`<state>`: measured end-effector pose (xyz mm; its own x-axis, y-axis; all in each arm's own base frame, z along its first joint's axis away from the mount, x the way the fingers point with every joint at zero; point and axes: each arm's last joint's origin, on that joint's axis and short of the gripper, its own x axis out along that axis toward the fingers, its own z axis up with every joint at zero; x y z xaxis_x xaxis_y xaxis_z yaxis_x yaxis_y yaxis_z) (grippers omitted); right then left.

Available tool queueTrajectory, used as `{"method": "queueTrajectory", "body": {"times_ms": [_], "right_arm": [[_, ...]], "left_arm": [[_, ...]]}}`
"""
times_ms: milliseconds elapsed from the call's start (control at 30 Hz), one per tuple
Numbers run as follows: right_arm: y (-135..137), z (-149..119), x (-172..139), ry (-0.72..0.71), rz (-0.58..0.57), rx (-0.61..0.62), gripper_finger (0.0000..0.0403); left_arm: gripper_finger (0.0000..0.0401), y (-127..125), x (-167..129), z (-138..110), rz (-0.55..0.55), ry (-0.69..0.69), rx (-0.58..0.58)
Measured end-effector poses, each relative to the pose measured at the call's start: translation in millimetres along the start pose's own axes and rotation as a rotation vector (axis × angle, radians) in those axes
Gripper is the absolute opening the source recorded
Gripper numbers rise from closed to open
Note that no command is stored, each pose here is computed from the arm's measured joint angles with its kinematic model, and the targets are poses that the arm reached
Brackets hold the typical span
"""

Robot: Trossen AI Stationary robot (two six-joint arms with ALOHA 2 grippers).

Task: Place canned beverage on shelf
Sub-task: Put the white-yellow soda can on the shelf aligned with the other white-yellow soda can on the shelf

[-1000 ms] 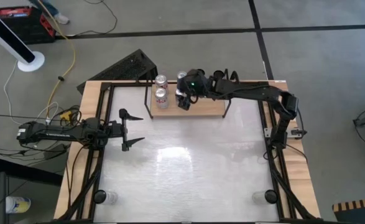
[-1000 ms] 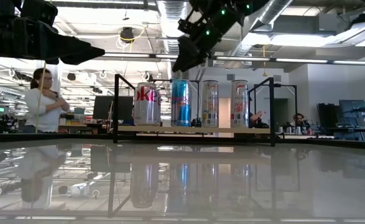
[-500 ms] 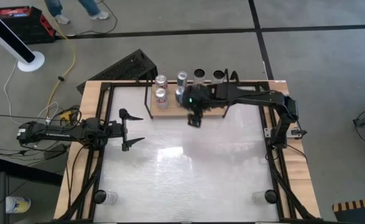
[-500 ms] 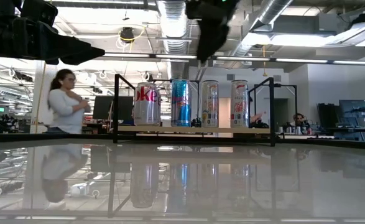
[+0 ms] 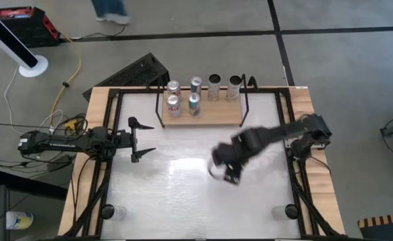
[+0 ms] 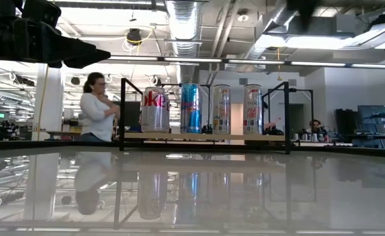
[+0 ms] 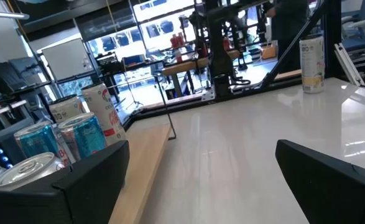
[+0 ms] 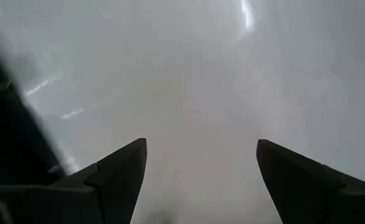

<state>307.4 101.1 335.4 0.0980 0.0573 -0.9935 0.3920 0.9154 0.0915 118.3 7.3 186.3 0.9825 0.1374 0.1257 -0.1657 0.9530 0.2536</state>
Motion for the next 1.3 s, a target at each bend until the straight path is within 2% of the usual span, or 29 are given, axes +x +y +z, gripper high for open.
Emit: {"method": "queueTrajectory", "body": {"times_ms": [233, 333, 467, 533, 733, 967, 1300], "right_arm": [[50.0, -79.4, -8.4, 0.056, -0.030, 0.223, 0.0328], [63.7, -104.1, -8.8, 0.096, -0.020, 0.305, 0.0328], [76.3, -132.7, -10.2, 0.244, -0.004, 0.414, 0.0328], [79.3, -143.7, -11.6, 0.250, -0.015, 0.454, 0.0327], [78.1, -166.6, -19.1, 0.302, -0.021, 0.544, 0.0325], [59.4, -188.9, 1.1, 0.322, -0.142, 0.573, 0.0325], [50.5, -191.8, 14.2, 0.333, -0.070, 0.590, 0.0325]], "left_arm": [[0.0393, -0.3, 0.0, 0.1, -0.010, -0.003, -0.006], [0.0393, -0.3, 0.0, 0.1, -0.011, -0.003, -0.018], [0.0393, -0.3, 0.0, 0.1, -0.011, -0.003, -0.024], [0.0393, -0.3, 0.0, 0.1, -0.011, -0.003, -0.026], [0.0393, -0.5, 0.0, -0.5, -0.013, 0.003, -0.021], [0.0393, -0.7, 0.0, -1.4, -0.015, 0.013, -0.020], [0.0393, -0.8, 0.0, -1.5, -0.016, 0.013, -0.004]]}}
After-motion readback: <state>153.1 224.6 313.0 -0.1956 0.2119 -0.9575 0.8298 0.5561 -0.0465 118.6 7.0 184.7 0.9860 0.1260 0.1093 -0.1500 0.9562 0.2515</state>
